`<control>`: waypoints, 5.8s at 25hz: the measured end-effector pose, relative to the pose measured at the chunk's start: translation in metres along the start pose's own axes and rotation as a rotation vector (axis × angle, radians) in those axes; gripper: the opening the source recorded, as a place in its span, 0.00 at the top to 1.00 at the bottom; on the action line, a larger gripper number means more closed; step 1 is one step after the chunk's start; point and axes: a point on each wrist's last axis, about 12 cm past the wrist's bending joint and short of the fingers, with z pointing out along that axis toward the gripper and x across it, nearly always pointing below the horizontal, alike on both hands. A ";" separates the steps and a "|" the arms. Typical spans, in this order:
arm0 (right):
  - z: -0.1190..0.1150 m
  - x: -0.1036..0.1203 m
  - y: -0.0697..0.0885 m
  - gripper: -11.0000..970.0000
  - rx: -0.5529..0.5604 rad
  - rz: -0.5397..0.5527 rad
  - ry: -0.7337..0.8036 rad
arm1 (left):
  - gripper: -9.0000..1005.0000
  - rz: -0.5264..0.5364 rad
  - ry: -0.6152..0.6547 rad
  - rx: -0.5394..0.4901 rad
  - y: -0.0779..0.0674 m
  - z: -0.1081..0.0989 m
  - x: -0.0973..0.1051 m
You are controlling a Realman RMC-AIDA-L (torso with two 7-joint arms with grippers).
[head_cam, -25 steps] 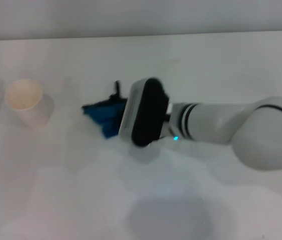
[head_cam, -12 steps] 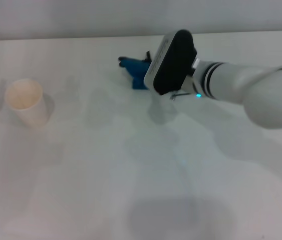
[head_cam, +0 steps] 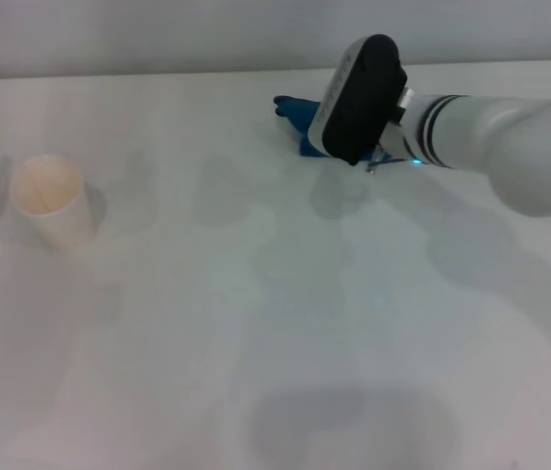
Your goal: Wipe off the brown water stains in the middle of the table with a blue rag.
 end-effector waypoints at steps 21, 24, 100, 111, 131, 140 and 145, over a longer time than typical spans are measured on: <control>-0.030 -0.054 0.066 0.93 -0.270 -0.161 -0.058 | 0.14 -0.001 -0.006 0.002 -0.001 0.002 -0.001; -0.034 -0.054 0.076 0.93 -0.306 -0.175 -0.045 | 0.14 -0.001 -0.007 0.000 -0.001 0.002 -0.001; -0.132 0.117 -0.096 0.21 -0.102 1.590 -0.394 | 0.14 0.001 -0.004 -0.021 0.005 -0.005 -0.001; -0.171 0.189 -0.071 0.25 0.160 1.535 -0.998 | 0.14 0.012 -0.019 -0.026 0.007 -0.002 -0.005; -0.132 0.208 -0.011 0.25 0.664 1.057 -0.572 | 0.14 -0.071 0.058 -0.022 0.004 -0.007 0.007; -0.130 0.208 -0.008 0.24 0.660 1.062 -0.559 | 0.14 -0.125 0.095 -0.010 0.003 -0.017 0.014; -0.131 0.210 -0.007 0.24 0.661 1.064 -0.554 | 0.14 -0.127 0.094 -0.011 0.003 -0.017 0.014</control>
